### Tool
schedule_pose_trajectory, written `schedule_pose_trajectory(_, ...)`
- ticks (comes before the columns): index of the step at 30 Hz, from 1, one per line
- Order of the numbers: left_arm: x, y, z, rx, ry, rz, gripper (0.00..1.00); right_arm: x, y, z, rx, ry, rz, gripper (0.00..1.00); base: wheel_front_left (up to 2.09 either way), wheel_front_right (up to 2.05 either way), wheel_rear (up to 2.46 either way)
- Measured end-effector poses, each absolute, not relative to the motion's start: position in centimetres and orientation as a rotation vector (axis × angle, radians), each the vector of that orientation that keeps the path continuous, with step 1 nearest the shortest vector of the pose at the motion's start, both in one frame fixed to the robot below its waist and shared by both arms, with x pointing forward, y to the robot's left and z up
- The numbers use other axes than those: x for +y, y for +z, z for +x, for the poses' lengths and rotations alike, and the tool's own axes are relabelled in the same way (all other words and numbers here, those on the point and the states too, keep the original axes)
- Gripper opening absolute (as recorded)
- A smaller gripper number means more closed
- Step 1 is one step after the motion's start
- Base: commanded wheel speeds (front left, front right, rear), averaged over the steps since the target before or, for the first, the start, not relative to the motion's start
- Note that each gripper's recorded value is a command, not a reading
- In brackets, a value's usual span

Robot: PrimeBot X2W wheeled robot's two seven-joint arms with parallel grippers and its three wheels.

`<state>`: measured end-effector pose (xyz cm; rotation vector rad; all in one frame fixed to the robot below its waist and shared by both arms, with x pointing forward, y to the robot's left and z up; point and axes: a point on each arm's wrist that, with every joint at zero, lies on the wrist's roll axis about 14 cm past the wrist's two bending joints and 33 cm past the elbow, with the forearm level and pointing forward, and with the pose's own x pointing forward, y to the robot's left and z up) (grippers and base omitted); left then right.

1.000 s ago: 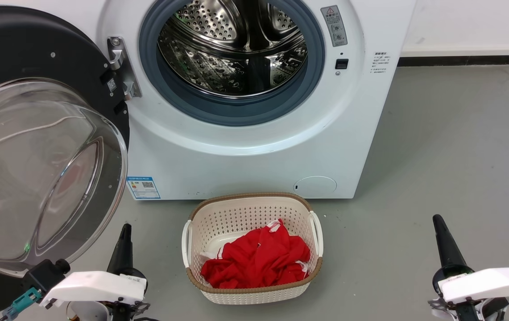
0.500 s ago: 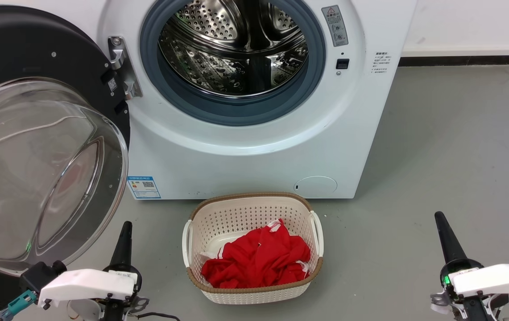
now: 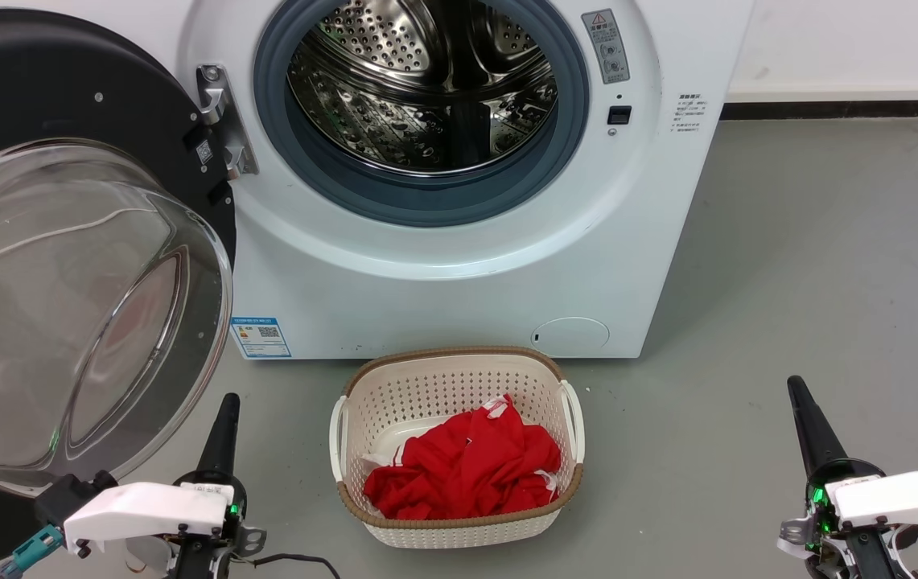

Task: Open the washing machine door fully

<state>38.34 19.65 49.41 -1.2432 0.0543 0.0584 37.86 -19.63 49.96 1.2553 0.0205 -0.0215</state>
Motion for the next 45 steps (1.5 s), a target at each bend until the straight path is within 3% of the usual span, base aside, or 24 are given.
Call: schedule_pose_trajectory(45, 20.00, 50.47, 38.79, 0.007, 0.006, -1.574, 0.00, -20.06, 50.42, 38.72, 0.006, -0.010, 1.573, 0.00, 0.00, 0.00, 0.00)
